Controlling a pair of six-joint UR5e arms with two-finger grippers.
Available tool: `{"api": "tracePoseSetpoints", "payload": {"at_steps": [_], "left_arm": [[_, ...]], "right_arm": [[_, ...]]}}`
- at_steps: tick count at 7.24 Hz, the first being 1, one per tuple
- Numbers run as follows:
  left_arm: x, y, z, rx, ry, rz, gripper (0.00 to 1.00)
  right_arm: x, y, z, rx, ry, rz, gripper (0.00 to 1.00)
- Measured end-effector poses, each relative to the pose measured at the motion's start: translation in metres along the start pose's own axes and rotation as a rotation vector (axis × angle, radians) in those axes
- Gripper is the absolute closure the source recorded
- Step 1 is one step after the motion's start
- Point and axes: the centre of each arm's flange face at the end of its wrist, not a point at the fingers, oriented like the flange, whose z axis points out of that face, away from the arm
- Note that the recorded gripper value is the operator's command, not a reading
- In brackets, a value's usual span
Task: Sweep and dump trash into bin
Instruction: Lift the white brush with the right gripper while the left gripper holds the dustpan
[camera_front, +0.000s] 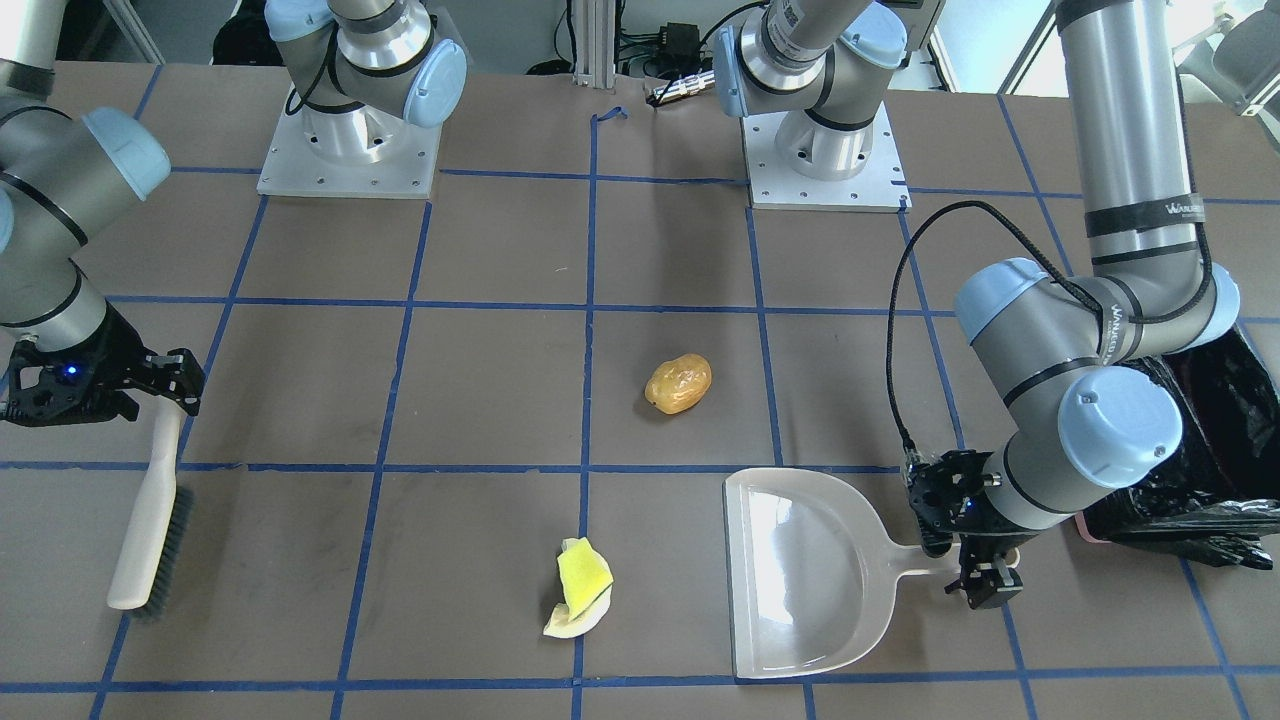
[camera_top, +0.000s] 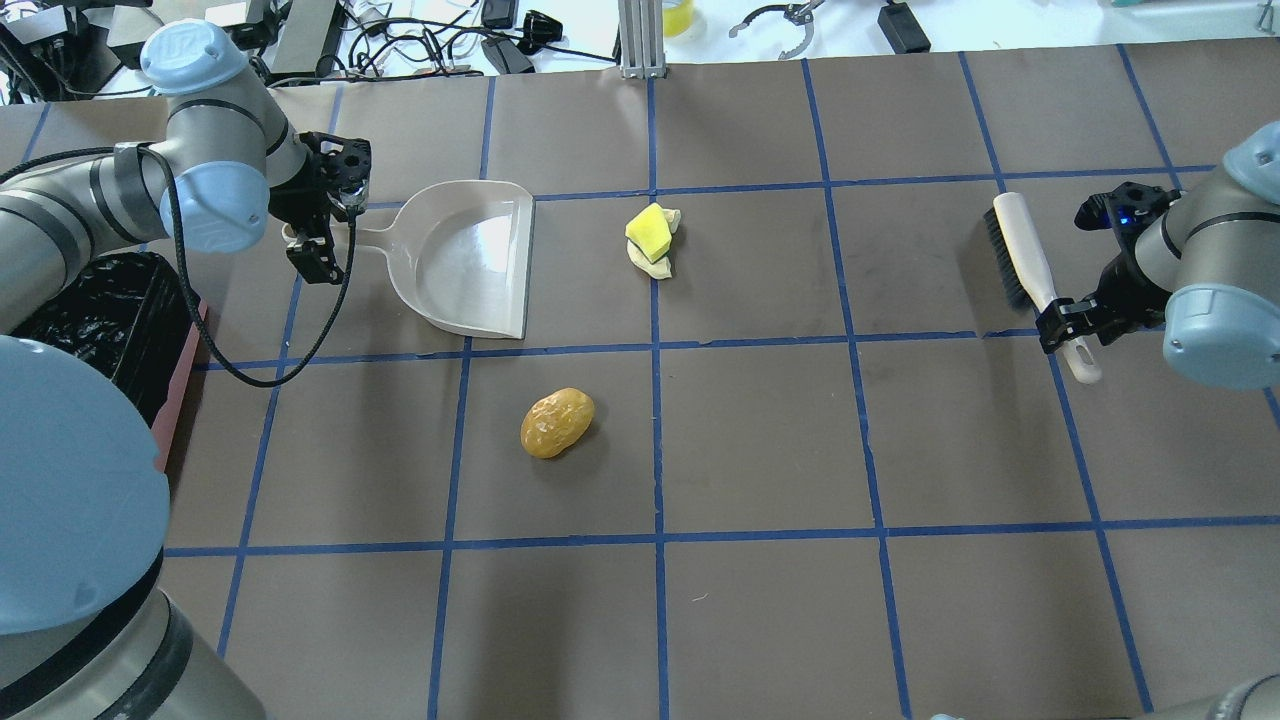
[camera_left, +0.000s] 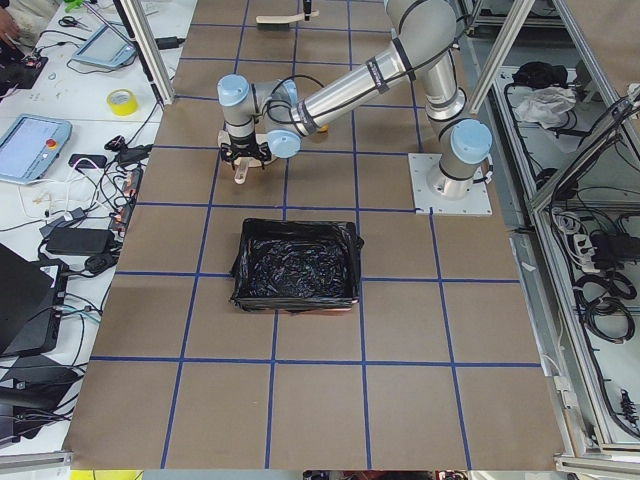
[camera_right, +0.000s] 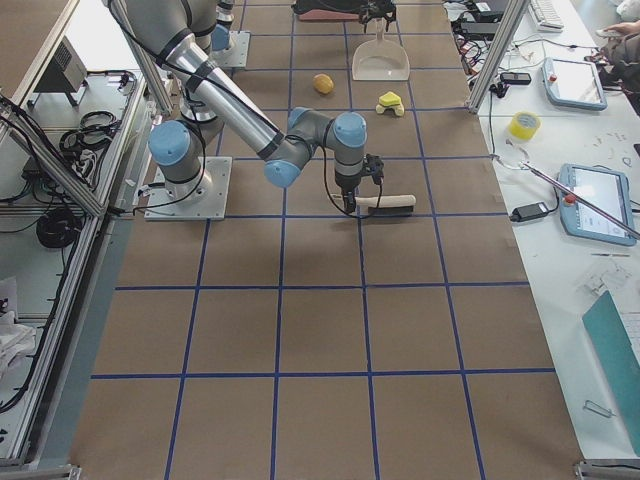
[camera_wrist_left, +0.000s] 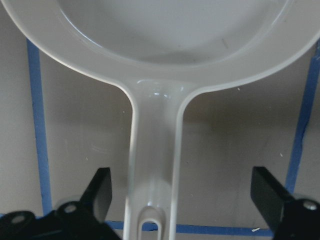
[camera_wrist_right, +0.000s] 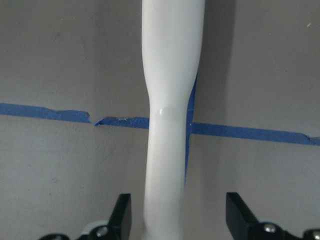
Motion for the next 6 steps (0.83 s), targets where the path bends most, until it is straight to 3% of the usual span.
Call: {"api": "tracePoseSetpoints", "payload": {"at_steps": [1,2,4,6], "left_arm": [[0.0007,-0.0001,0.0023,0.0,0.0,-0.001,0.0],[0.0033,-0.0006,0.0049,0.002,0.005,-0.005,0.06],[0.0069,-0.0018,0.0057,0.008,0.006,0.0,0.64],[0.0072,-0.0019,-0.0024,0.008,-0.009,0.008,0.86]], "right_arm": [[0.0,-0.0011,-0.0013,0.006,-0.002,-0.001,0.45],[0.0002,-0.002,-0.0022,0.011,-0.002,-0.002,0.5],[-0.0006,-0.0022,-0.0018,0.014,-0.008,0.0,0.65],[-0.0021,-0.0038,-0.0026,0.025,-0.021,0.002,0.78]]}}
